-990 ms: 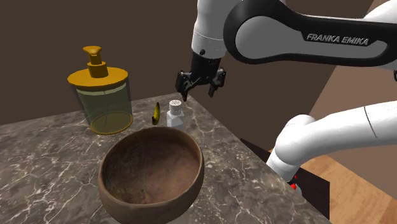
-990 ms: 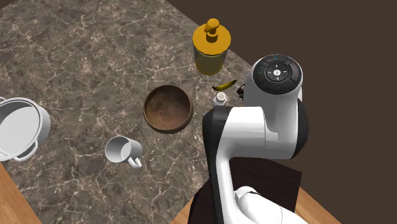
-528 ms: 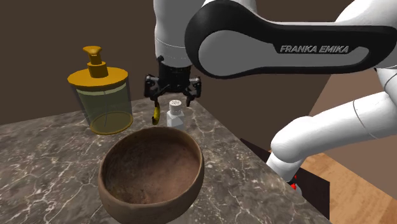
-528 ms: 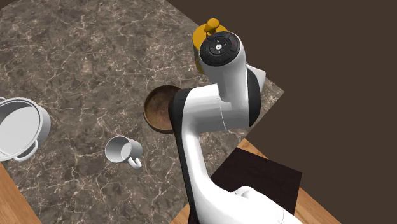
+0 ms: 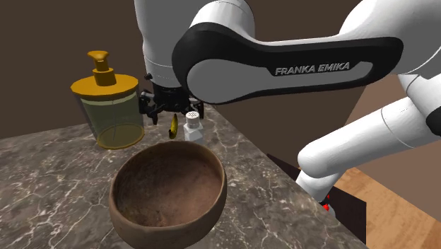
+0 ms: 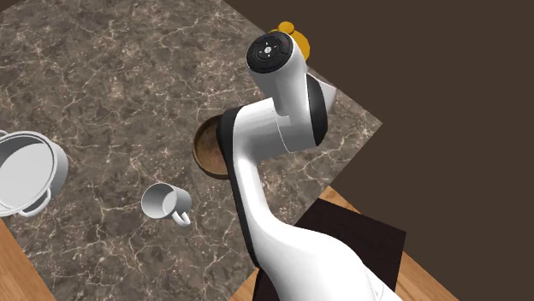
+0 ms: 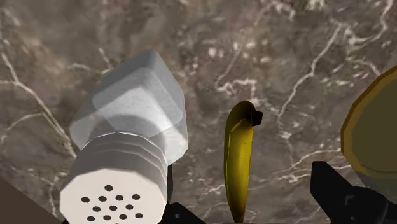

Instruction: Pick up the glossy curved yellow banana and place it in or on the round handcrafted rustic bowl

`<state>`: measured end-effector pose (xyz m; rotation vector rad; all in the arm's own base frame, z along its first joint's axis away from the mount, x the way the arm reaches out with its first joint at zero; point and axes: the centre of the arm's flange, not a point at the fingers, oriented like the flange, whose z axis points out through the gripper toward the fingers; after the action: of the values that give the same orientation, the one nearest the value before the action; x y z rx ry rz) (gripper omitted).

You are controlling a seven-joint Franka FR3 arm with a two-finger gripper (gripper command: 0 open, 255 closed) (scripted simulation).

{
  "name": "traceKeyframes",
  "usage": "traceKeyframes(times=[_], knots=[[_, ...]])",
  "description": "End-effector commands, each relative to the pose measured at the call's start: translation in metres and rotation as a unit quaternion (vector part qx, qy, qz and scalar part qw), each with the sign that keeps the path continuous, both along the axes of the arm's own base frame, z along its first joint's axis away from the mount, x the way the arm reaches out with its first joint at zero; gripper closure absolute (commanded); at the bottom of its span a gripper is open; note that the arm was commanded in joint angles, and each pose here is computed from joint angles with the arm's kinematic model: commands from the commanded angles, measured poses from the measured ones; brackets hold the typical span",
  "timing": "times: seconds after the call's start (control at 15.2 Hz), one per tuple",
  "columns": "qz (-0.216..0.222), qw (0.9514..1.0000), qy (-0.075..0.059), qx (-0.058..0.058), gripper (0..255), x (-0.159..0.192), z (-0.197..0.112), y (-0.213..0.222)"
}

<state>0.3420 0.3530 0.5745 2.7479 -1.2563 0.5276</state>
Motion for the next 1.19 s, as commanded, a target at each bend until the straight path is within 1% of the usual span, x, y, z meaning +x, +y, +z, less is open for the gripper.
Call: traceKeyframes(times=[0.0, 0.13, 0.59, 0.66, 1.12], knots=[[0.000, 1.0000, 0.000, 0.000, 0, 0.0032, -0.0106, -0.0015], [0.000, 1.0000, 0.000, 0.000, 0, 0.0054, -0.0184, -0.0033], [0.000, 1.0000, 0.000, 0.000, 0, 0.0055, -0.0183, -0.0032], [0.000, 1.0000, 0.000, 0.000, 255, 0.0055, -0.0183, -0.0032], [0.000, 1.0000, 0.000, 0.000, 255, 0.0054, -0.0182, -0.0033]])
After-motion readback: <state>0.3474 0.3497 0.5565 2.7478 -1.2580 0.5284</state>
